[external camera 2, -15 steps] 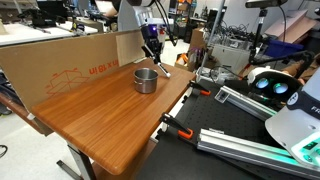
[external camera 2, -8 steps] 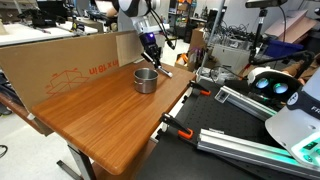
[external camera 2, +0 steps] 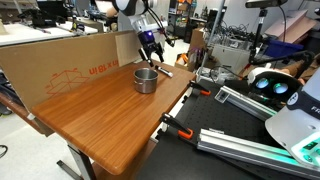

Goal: Take the marker out of the pot and put it on the table

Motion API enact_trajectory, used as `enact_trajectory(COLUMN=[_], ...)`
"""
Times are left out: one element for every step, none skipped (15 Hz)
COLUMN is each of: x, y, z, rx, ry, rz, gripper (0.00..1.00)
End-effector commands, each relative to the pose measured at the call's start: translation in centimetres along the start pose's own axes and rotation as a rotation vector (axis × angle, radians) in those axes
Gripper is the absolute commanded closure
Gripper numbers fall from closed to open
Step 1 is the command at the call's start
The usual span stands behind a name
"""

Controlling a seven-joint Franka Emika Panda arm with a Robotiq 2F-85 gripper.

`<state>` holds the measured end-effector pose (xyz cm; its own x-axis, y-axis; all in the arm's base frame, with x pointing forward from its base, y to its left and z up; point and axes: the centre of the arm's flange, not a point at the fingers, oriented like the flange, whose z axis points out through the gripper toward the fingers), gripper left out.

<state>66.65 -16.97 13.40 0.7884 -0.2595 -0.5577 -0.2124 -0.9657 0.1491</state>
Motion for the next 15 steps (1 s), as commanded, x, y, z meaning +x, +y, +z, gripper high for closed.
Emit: enact_trajectory(x=[0.5, 0.2, -0.3, -0.7, -1.3, -1.8, -2.6, -3.1, -4.1, -4.9, -6.0, -6.9, -8.1, -9.0, -10.3], y=[-0.2, -0.2, -0.2, -0.3, -0.3, -0.3, -0.3, -0.2, -0.1, -0.1, 0.0, 0.0, -0.1, -0.2, -0.3], z=[-1.2, -1.4, -1.6, -1.7, -1.9, -2.2, -2.6, -3.1, -3.9, -4.7, -5.5, -6.3, -6.8, -7.5, -7.8], rx=[-0.019, -0.016, -0.017, -0.018, -0.018, -0.015, -0.003, -0.005, -0.002, 0.0, -0.002, -0.005, -0.007, -0.012, -0.015], ry=[-0.003, -0.001, 0.01, 0.013, 0.026, 0.039, 0.068, 0.089, 0.119, 0.151, 0.189, 0.214, 0.247, 0.272, 0.299], rz=[-0.016, -0.027, -0.047, -0.06, -0.079, -0.095, -0.112, -0.125, -0.136, -0.151, -0.169, -0.19, -0.214, -0.235, -0.254], gripper=[0.0, 0.0, 0.0, 0.0, 0.0, 0.0, 0.0, 0.0, 0.0, 0.0, 0.0, 0.0, 0.0, 0.0, 0.0])
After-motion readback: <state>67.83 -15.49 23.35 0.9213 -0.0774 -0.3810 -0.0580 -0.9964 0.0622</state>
